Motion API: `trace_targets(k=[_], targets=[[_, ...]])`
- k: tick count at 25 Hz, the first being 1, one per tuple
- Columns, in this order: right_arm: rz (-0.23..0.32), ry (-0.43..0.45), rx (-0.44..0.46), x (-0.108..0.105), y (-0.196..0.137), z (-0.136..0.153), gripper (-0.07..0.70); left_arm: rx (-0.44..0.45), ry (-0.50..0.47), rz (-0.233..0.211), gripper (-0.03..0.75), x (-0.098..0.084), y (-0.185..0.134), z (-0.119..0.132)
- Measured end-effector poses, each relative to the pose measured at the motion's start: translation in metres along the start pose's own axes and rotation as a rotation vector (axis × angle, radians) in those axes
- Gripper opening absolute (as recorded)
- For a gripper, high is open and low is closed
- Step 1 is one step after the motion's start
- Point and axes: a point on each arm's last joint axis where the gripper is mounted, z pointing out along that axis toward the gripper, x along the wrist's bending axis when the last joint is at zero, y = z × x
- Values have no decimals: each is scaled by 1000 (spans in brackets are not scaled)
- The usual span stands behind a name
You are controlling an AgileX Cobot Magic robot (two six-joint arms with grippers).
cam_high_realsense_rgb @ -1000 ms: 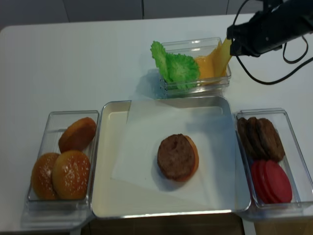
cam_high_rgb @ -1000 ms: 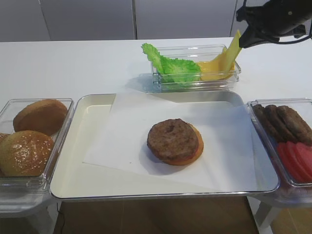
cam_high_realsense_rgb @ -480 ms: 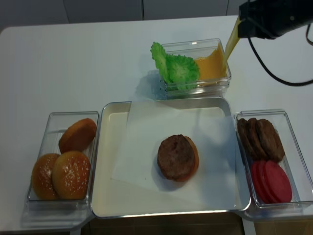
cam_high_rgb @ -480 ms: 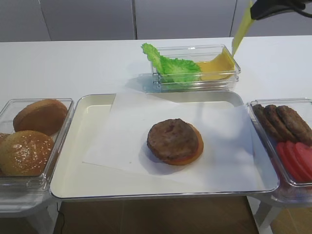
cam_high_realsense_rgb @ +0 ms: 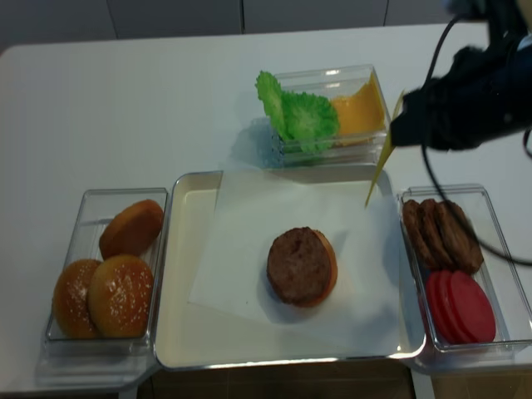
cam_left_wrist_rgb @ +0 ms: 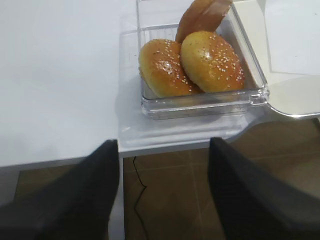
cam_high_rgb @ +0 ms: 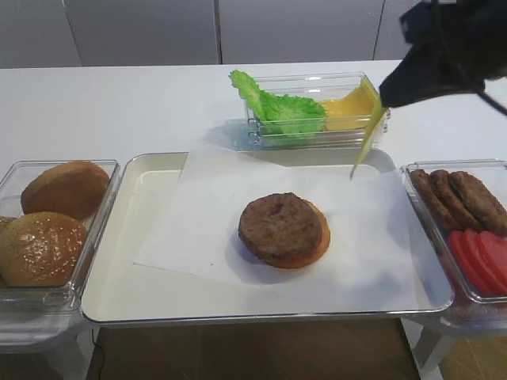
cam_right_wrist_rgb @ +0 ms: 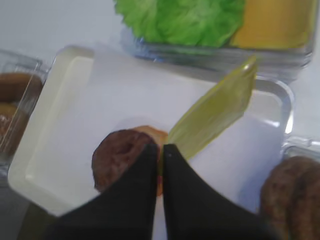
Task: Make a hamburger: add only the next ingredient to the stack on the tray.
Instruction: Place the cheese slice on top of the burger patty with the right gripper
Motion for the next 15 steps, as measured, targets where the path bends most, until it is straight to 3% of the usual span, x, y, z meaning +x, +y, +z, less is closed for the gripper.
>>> trace_targets(k=[4,7,15], targets=[[-57,74,86,26,-18,21,34,0,0,0,419,0,0,0],[-97,114,90,43,-21,28,34,0,0,0,419,0,0,0],[-116,206,111,71,-26,51,34,0,0,0,419,0,0,0]])
